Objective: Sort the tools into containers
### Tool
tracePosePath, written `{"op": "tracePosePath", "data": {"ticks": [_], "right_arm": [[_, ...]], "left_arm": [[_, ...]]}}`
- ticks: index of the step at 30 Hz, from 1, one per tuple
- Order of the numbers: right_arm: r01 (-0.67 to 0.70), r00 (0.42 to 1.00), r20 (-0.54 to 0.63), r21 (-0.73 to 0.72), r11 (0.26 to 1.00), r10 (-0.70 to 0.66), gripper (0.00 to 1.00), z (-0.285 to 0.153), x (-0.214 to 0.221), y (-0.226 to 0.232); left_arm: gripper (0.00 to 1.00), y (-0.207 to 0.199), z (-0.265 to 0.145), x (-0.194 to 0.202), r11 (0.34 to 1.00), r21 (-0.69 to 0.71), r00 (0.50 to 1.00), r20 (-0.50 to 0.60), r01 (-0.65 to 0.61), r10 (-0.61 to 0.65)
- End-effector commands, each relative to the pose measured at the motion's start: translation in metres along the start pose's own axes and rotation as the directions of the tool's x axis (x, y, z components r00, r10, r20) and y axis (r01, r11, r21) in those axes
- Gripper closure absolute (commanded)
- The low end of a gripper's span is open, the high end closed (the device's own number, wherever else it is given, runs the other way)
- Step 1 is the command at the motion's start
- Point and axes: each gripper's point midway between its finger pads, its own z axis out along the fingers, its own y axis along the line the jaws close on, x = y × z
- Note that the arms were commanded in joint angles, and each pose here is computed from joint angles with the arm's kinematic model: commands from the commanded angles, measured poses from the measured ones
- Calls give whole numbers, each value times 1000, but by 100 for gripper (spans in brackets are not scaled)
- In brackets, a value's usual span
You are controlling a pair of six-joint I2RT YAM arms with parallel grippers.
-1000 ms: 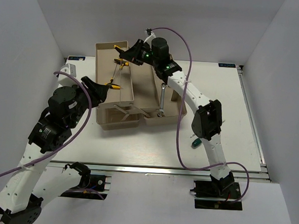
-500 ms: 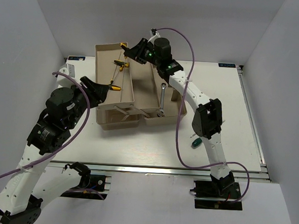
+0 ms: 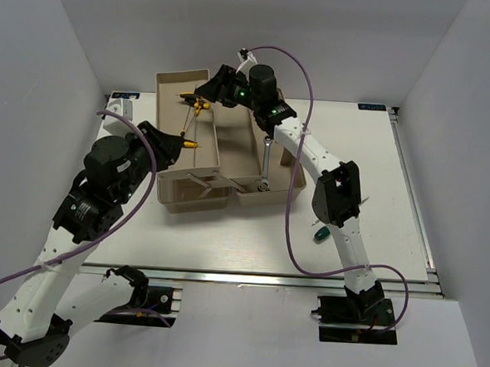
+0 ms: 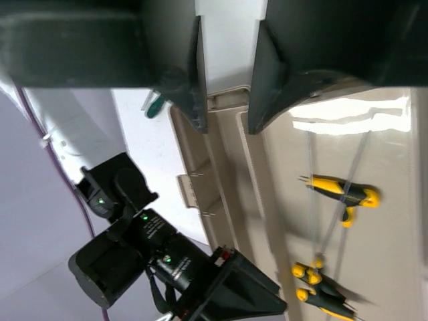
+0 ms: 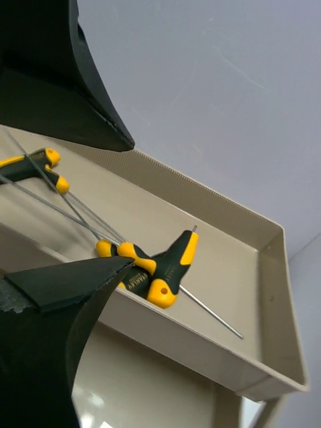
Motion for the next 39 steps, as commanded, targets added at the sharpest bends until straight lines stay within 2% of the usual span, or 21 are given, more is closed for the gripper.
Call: {"op": "tracePosePath", "data": {"ticks": [1,4,5,6,7,8,9,11,12,13,14,16,19,20,23,26,28,33,34,38,39], "right_arm": [[228,964,156,-80,970,-214,32,-31,-73,53],[494,847,210,28,869,-489,40,-67,-114,55],[642,726,245,93,761,-642,60,-99,-142,74],[664,716,166,138,735,-678,85,-107,-125,40],[685,689,145,187,704,-710,100,-133,-139,15],[724,639,174,193,663,-749,100,-171,-156,30],[737,668,94,49,674,-738,100,-184,-118,7],[694,717,24,80,716,-697,100,-244,-134,-31],[609,792,-109,91,788,-600,99,-265,-108,-59],[571,820,-161,168,804,-549,91,-297,-111,-91],[546,835,-214,208,812,-507,77,-318,-102,-106],[424,893,-334,393,816,-302,63,-380,-66,-164],[261,948,-301,543,798,-105,51,-456,-25,-191],[227,954,-292,575,786,-61,45,-471,-15,-197],[147,942,-314,709,690,121,42,-518,32,-214],[48,914,-288,776,629,285,42,-532,71,-217],[14,912,-271,769,640,307,42,-529,77,-213],[-161,924,-122,735,659,362,26,-498,67,-212],[-188,913,-112,739,647,393,21,-493,69,-217],[-217,877,-80,813,540,473,19,-479,80,-231],[-215,876,-76,822,527,476,19,-474,82,-233]], "left_arm": [[67,-29,7,-9,994,110,1000,0,-24,24],[87,-50,24,-1,977,205,997,-42,-53,63],[90,-66,25,2,958,282,995,-62,-54,75],[94,-70,38,13,952,300,991,-99,-56,89],[94,-75,42,17,943,329,988,-114,-58,100],[93,-85,47,20,928,367,987,-117,-61,111],[88,-93,56,39,916,397,977,-166,-61,137],[81,-108,63,51,892,443,967,-175,-89,183],[71,-118,71,76,880,466,949,-226,-92,220],[65,-125,74,86,865,489,938,-235,-114,257],[58,-135,77,90,851,510,930,-241,-122,278],[44,-150,85,130,814,564,886,-297,-138,356],[38,-171,91,176,752,643,824,-345,-141,449],[38,-175,93,188,738,660,809,-353,-141,471],[38,-190,96,230,681,723,757,-377,-119,533],[41,-199,102,256,656,749,731,-393,-98,558],[44,-202,101,265,647,756,725,-392,-96,566],[45,-201,85,277,638,762,732,-372,-110,571],[45,-197,80,279,643,758,730,-375,-113,571],[41,-174,57,284,672,726,720,-390,-142,574],[40,-174,52,270,682,713,743,-366,-163,560]]}}
